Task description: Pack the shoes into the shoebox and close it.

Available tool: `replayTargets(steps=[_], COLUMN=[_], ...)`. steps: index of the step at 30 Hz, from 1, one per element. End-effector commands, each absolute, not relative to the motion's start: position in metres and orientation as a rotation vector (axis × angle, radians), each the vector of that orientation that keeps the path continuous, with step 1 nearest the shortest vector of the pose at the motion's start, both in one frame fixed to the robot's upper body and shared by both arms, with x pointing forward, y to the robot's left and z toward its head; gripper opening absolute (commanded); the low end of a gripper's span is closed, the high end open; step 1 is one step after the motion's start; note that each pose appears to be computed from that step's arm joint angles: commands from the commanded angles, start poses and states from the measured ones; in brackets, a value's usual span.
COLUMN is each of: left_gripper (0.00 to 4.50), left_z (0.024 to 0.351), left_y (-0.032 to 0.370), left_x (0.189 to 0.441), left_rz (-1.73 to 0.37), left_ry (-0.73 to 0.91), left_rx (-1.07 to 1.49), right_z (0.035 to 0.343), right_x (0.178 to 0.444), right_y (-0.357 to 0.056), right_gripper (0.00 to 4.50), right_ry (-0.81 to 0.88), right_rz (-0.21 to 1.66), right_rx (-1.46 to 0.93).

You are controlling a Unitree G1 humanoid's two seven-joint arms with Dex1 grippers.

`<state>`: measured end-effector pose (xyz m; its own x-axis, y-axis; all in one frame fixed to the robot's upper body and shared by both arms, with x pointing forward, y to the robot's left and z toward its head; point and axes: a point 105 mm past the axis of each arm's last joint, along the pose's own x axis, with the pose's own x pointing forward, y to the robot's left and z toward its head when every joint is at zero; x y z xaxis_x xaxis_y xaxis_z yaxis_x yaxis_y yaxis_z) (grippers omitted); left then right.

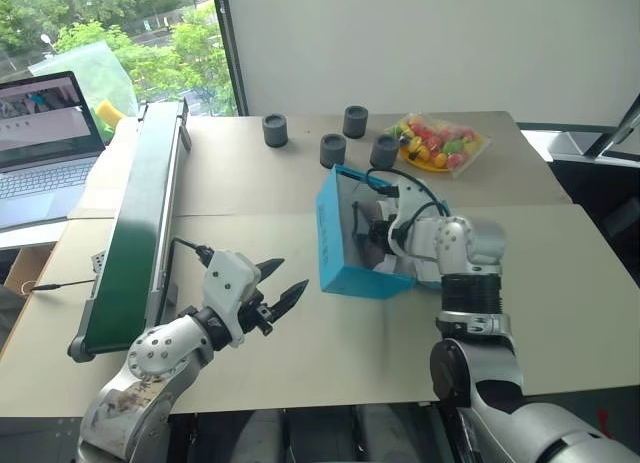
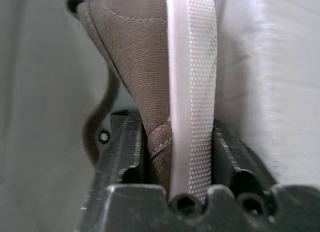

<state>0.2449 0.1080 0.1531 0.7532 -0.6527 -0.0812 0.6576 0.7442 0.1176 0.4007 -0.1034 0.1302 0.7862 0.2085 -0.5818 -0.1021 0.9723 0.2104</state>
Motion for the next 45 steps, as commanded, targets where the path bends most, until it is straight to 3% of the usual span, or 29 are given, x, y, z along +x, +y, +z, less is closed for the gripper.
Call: replayTargets(steps=[1, 9, 12, 14, 18, 21, 25, 27, 31, 39, 45], left_gripper=[2.81, 2.81, 2.81, 2.81, 2.81, 2.81, 2.81, 3.30, 4.45, 4.45, 4.45], left_z=[0.163, 0.164, 0.165, 0.170, 0.179, 0.176, 0.160, 0.155, 0.145, 0.137, 0.139], left_y=[0.104, 0.114, 0.129, 0.149, 0.202, 0.231, 0.270, 0.283, 0.301, 0.312, 0.317], left_x=[0.241, 0.248, 0.259, 0.272, 0.291, 0.289, 0.276, 0.268, 0.259, 0.262, 0.267], left_rz=[-0.729, -0.667, -0.552, -0.388, 0.053, 0.262, 0.467, 0.504, 0.519, 0.468, 0.464], left_ry=[-0.010, -0.027, -0.052, -0.090, -0.120, -0.103, -0.029, -0.016, 0.022, 0.076, 0.089], left_rx=[0.148, 0.162, 0.187, 0.223, 0.209, 0.218, 0.158, 0.141, 0.145, 0.136, 0.162], right_z=[0.169, 0.216, 0.243, 0.262, 0.280, 0.265, 0.240, 0.228, 0.202, 0.191, 0.183], right_x=[0.406, 0.409, 0.412, 0.410, 0.377, 0.338, 0.320, 0.321, 0.322, 0.317, 0.327], right_y=[-0.093, -0.078, -0.081, -0.072, -0.041, -0.023, -0.018, -0.015, -0.004, 0.016, 0.020], right_gripper=[3.38, 3.38, 3.38, 3.38, 3.38, 3.38, 3.38, 3.47, 4.48, 4.48, 4.48], right_ry=[0.511, 0.363, 0.249, 0.142, -0.077, -0.097, -0.083, -0.071, -0.056, -0.157, -0.145], right_rz=[0.223, 0.290, 0.308, 0.411, 0.769, 1.056, 1.194, 1.209, 1.238, 1.301, 1.224], right_rx=[0.187, 0.149, 0.085, 0.067, -0.017, -0.051, -0.070, -0.068, -0.110, -0.215, -0.258])
